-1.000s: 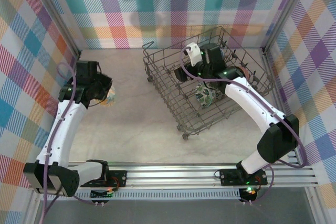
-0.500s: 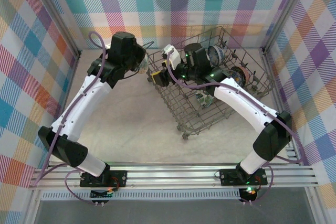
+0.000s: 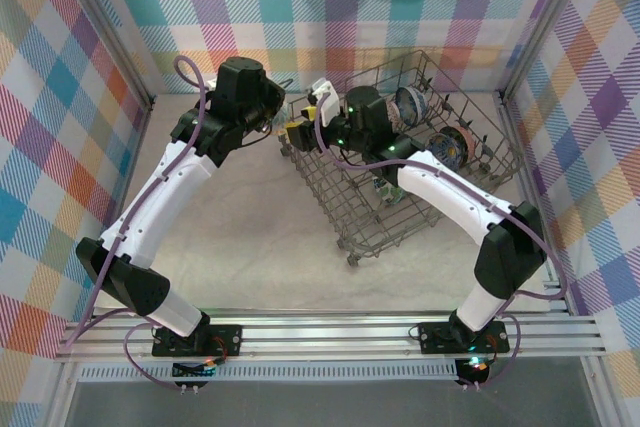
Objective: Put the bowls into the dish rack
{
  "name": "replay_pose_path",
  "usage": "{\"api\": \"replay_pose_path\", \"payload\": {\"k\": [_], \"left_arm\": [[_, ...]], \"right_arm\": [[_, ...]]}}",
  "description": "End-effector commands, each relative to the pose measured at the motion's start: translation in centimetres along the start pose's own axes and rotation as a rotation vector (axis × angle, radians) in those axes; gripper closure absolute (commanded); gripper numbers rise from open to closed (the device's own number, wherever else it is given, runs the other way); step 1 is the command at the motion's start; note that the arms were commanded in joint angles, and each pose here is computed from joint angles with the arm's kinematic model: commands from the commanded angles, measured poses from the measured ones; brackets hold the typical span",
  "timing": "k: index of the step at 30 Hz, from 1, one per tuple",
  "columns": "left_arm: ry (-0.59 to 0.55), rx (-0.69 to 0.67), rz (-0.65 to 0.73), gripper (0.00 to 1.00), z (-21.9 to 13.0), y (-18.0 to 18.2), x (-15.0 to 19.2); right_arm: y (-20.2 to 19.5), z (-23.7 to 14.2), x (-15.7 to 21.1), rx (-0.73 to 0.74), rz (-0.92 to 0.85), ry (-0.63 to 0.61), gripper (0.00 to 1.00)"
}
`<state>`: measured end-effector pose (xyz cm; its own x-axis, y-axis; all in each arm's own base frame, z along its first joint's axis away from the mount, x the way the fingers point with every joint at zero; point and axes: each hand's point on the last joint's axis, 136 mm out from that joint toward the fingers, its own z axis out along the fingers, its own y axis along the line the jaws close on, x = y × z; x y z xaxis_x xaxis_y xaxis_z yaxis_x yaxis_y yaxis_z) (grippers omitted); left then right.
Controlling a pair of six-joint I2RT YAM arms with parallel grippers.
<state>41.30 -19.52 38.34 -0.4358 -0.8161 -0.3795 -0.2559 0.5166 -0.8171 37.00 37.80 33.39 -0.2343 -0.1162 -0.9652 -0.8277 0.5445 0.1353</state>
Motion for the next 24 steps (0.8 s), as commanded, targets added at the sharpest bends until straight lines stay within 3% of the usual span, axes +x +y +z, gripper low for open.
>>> {"api": "replay_pose_path", "payload": {"k": [1, 9, 16, 24], "left_arm": [[-0.031, 0.078, -0.018, 0.99, -1.4, -2.5, -0.9], [-0.017, 0.068, -0.023, 0.99, -1.2, -2.2, -0.5], [-0.015, 0.08, -0.031, 0.98, -1.2, -2.5, -0.6], [-0.011, 0.061, -0.027, 0.97, -1.0, -2.0, -0.4]], "right_arm": [[0.8, 0.3, -2.0, -0.024, -0.013, -0.092, 0.39], [-0.1, 1.5, -2.2, 0.045, -0.015, -0.158, 0.5], [-1.2, 3.2, -1.4, 0.162, -0.033, -0.144, 0.56], [-2.3, 2.9, -2.0, 0.282, -0.025, -0.188, 0.65]]}}
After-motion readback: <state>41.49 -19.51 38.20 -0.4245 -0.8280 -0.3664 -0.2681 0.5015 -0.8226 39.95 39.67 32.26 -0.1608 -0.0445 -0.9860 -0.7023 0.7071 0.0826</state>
